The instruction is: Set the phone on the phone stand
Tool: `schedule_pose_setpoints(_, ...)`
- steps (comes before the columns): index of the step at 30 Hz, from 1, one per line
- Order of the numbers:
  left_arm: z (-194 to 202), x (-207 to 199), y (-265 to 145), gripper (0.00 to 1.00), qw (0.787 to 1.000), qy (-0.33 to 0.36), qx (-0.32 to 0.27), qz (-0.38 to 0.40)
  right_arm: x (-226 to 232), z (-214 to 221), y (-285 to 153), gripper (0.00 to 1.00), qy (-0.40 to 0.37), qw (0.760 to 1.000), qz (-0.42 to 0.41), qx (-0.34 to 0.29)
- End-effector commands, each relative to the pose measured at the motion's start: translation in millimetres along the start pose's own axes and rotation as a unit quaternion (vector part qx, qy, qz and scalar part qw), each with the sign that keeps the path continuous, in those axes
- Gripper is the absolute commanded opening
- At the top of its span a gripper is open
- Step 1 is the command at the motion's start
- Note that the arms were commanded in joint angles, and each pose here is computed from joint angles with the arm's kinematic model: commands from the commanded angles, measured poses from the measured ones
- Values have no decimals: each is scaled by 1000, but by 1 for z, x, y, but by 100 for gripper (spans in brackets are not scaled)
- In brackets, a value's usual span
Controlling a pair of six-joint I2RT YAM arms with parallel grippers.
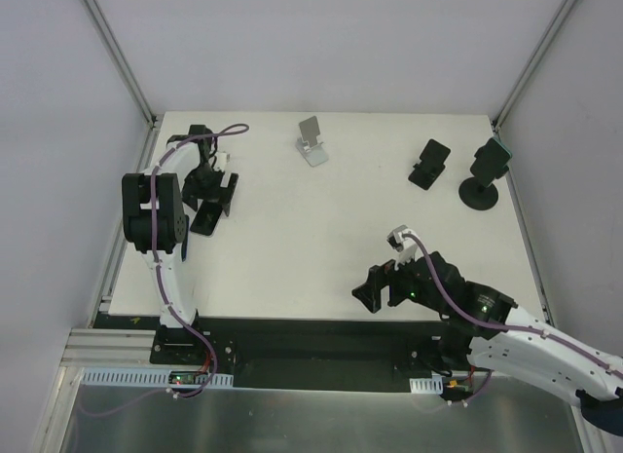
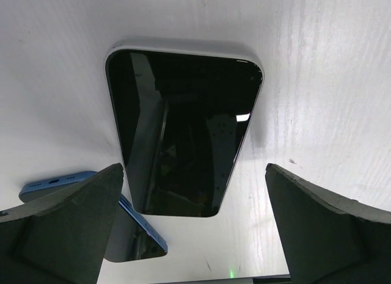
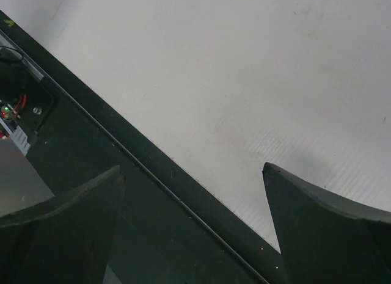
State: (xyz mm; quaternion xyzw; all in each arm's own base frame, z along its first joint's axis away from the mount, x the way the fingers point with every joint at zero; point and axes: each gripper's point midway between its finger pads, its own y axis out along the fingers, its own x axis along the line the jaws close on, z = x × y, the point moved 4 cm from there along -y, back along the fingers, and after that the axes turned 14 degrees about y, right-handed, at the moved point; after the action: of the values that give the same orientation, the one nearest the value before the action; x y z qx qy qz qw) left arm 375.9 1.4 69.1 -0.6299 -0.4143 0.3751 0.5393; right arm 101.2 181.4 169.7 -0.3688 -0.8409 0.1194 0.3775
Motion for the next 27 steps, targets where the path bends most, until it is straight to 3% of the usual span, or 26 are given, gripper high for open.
schedule_pose_setpoints(1, 2, 9, 2, 99, 1000, 13, 18, -9, -5, -3, -10, 96, -14, 1000, 16, -8)
schedule_pose_setpoints(13, 8, -1, 15, 96, 999, -10, 27, 20, 0, -23, -11, 96, 7, 998, 36, -44)
schedule_pose_setpoints(16, 12, -7, 21, 76, 999, -16, 36, 32, -4, -28, -11, 96, -8, 997, 55, -48)
schedule_pose_setpoints(17, 15, -10, 23, 60, 998, -17, 41, 37, -2, -32, -12, 96, -23, 997, 55, -50)
schedule_pose_setpoints(20, 18, -17, 25, 39, 998, -22, 43, 51, 1, -37, -9, 96, -43, 996, 61, -41)
schedule_pose_setpoints(22, 17, -22, 24, 30, 997, -23, 38, 63, -5, -37, -5, 96, -44, 994, 90, -33)
schedule_pose_setpoints(23, 16, -26, 23, 21, 997, -21, 36, 69, -5, -40, -5, 96, -41, 994, 98, -35)
schedule_pose_setpoints(26, 15, -31, 19, 10, 996, -30, 27, 82, -9, -38, 6, 96, -37, 993, 116, -2)
schedule_pose_setpoints(27, 10, -43, 18, 0, 996, -18, 27, 83, -6, -40, 7, 96, -29, 994, 109, 8)
